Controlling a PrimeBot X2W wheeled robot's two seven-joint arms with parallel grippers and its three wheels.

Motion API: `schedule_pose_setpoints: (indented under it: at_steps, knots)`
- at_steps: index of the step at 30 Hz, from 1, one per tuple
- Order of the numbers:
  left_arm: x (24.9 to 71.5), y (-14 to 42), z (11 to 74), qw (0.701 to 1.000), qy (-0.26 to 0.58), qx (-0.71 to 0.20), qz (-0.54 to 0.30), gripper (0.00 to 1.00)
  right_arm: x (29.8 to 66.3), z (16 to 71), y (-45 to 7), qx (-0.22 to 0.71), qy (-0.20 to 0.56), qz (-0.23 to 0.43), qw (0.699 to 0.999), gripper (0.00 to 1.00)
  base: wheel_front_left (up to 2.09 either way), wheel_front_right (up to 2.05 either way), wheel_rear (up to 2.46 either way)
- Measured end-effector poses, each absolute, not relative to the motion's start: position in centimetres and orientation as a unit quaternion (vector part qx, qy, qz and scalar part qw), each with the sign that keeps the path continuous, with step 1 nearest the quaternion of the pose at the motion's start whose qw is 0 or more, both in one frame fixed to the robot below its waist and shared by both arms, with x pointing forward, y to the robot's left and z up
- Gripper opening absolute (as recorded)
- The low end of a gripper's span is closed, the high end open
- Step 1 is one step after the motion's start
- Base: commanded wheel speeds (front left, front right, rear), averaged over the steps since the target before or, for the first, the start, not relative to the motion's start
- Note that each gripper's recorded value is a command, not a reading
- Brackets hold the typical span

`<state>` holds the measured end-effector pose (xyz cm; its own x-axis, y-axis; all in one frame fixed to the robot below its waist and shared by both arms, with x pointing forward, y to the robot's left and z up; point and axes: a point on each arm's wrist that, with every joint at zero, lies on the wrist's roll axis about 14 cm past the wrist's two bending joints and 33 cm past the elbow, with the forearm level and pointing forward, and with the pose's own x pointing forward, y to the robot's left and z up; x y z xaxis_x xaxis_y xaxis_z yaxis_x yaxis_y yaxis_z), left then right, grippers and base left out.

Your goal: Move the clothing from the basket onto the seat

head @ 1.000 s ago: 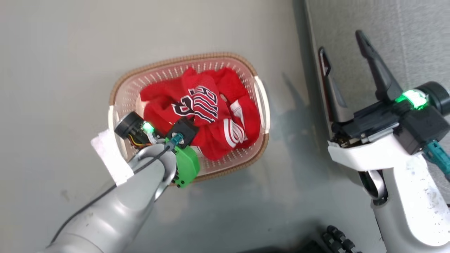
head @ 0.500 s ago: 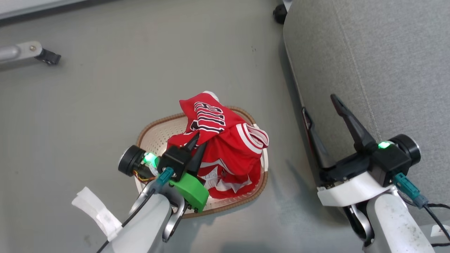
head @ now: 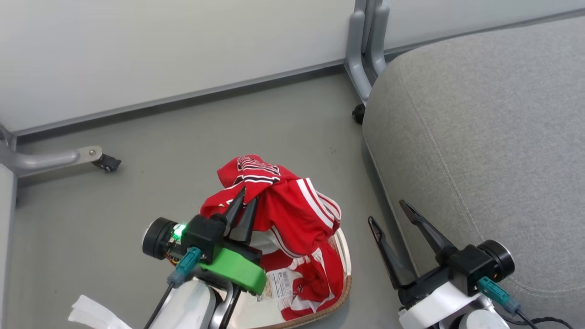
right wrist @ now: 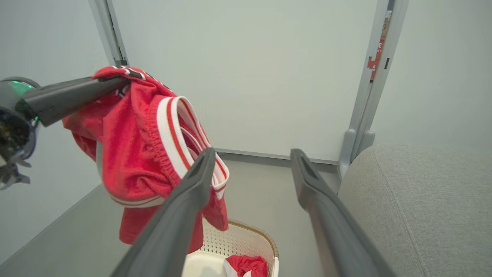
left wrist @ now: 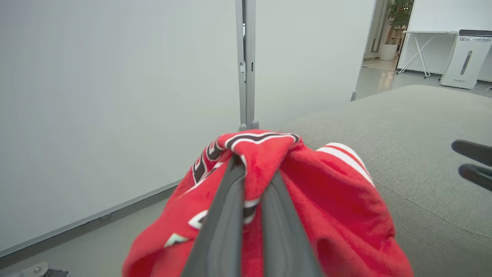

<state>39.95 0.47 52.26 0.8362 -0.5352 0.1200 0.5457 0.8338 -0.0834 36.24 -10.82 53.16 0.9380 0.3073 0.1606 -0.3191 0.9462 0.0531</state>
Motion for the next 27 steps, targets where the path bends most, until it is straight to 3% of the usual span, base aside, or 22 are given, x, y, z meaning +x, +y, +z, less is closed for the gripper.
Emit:
schedule_pose_setpoints:
  at_steps: [7,27]
  knots:
    - [39.3,0.6,56.5,0.952,-0.109,-0.052,-0.283,0.00,35.3,55.0,-10.3,0.038,-0.103,0.171,0.979,1.00,0.00,0.00,0.00]
    - [37.9,-2.0,56.8,0.934,-0.117,-0.051,-0.334,0.00,35.6,56.5,-6.0,0.076,-0.113,0.253,0.958,1.00,0.00,0.00,0.00]
